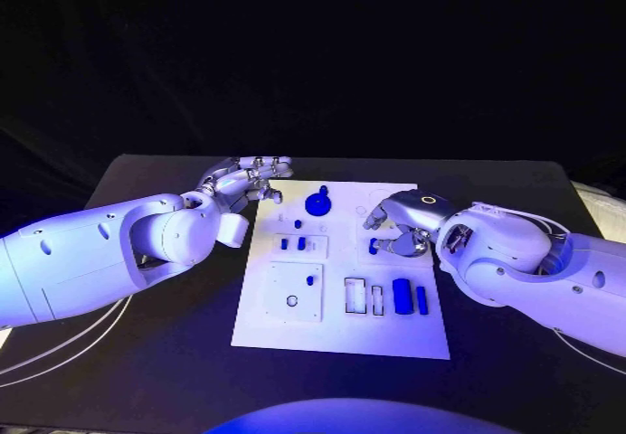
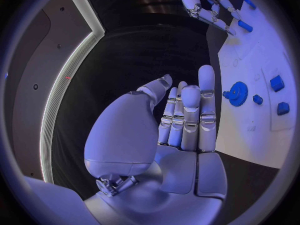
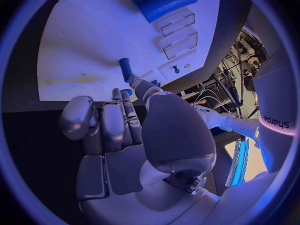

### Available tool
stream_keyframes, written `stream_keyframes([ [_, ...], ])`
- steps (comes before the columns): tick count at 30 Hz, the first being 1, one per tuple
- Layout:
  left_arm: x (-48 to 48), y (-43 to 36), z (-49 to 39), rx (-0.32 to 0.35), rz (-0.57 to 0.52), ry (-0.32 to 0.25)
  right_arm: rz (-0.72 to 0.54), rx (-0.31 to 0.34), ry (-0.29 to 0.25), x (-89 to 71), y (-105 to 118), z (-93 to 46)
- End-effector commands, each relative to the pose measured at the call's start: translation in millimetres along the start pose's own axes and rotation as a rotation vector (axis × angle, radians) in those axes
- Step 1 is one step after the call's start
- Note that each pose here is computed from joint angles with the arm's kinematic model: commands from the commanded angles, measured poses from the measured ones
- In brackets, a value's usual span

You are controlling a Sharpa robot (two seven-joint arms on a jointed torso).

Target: Assemble the parts on the task board

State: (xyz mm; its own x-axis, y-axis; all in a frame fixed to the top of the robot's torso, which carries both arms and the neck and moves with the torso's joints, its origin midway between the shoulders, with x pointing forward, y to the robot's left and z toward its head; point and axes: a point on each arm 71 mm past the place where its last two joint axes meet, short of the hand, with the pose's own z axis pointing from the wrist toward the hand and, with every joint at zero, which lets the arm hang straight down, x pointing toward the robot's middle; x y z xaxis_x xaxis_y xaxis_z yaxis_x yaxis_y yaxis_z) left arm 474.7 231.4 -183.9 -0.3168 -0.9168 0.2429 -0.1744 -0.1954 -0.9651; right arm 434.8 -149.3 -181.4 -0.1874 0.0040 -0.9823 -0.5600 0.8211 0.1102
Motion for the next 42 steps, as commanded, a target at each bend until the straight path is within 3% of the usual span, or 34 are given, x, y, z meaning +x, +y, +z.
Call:
stream_keyframes([
  [1, 2.0, 0.1, 0.0, -0.001, -0.007, 0.024, -0.038, 0.003, 0.064, 6.3, -0.6, 0.3],
  [11, 0.9, 0.2, 0.0, -0.004, -0.006, 0.023, -0.044, -0.001, 0.1, 9.3, 1.1, 0.1],
  [33, -0.2, 0.7, 0.6, -0.007, -0.005, 0.019, -0.023, -0.008, 0.067, 9.3, 4.1, 6.3],
  [42, -1.6, 0.8, 0.6, -0.008, -0.004, 0.015, 0.003, -0.008, -0.021, 1.1, 6.1, -0.2],
])
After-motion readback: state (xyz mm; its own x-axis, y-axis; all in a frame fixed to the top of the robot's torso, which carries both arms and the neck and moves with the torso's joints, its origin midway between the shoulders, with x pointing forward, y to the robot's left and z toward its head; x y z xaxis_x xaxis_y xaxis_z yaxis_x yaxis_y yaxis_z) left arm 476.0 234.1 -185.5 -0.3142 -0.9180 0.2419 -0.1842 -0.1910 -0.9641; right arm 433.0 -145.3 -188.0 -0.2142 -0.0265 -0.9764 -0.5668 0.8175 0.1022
